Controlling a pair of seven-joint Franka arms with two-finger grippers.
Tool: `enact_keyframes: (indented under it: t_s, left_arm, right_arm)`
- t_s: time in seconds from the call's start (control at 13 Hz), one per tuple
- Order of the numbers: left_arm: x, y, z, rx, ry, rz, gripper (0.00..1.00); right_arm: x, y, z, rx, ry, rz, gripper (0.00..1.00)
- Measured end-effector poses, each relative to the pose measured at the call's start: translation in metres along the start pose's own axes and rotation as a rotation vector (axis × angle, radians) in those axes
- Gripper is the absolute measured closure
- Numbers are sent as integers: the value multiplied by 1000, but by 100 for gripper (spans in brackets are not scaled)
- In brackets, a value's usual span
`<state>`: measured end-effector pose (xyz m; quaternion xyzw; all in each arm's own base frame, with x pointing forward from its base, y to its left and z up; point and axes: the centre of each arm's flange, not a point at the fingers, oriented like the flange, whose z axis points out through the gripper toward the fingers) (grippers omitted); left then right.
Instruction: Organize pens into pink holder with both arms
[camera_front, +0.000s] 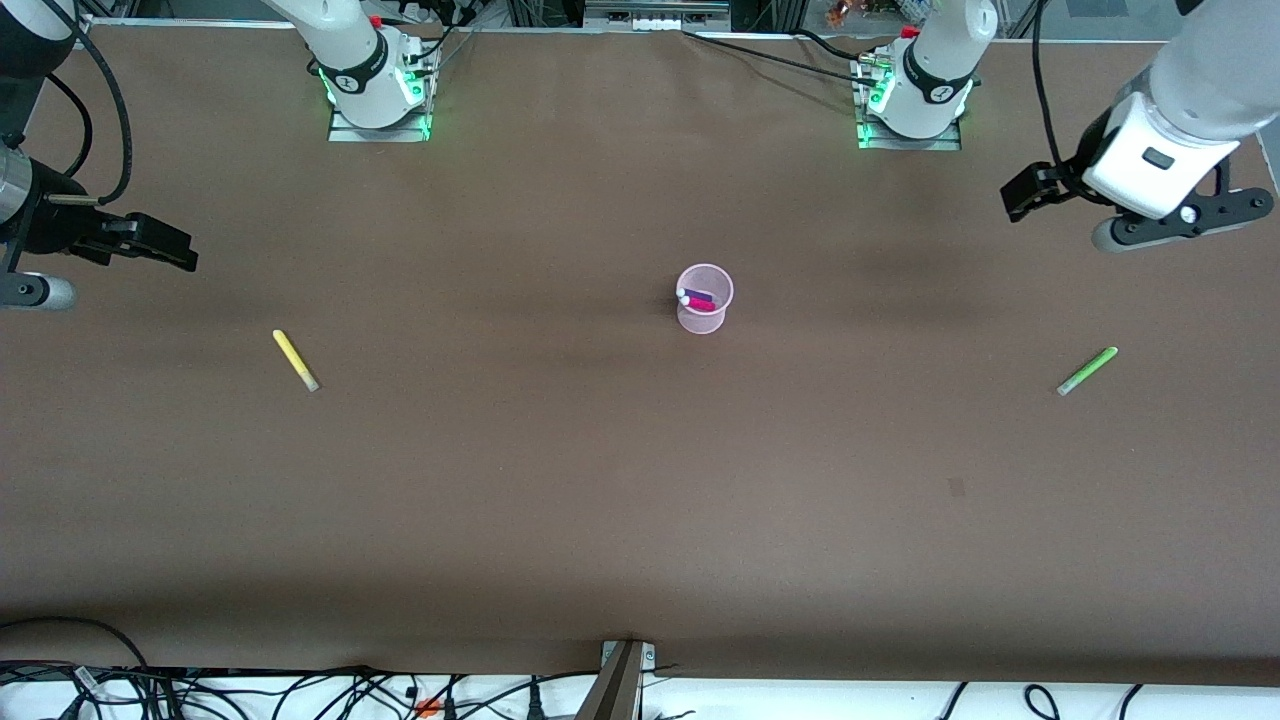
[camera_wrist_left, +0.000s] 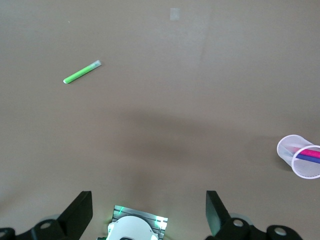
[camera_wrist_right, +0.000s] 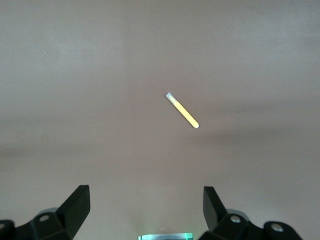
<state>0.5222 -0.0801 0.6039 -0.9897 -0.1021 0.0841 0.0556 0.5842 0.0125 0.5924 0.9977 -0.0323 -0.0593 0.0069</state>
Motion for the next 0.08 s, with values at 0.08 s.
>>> enact_keyframes:
  t_s: [0.08]
  left_arm:
    - [-1,-3,0,-1,7,-5,0]
  right_arm:
    - [0,0,0,0,0,0,0]
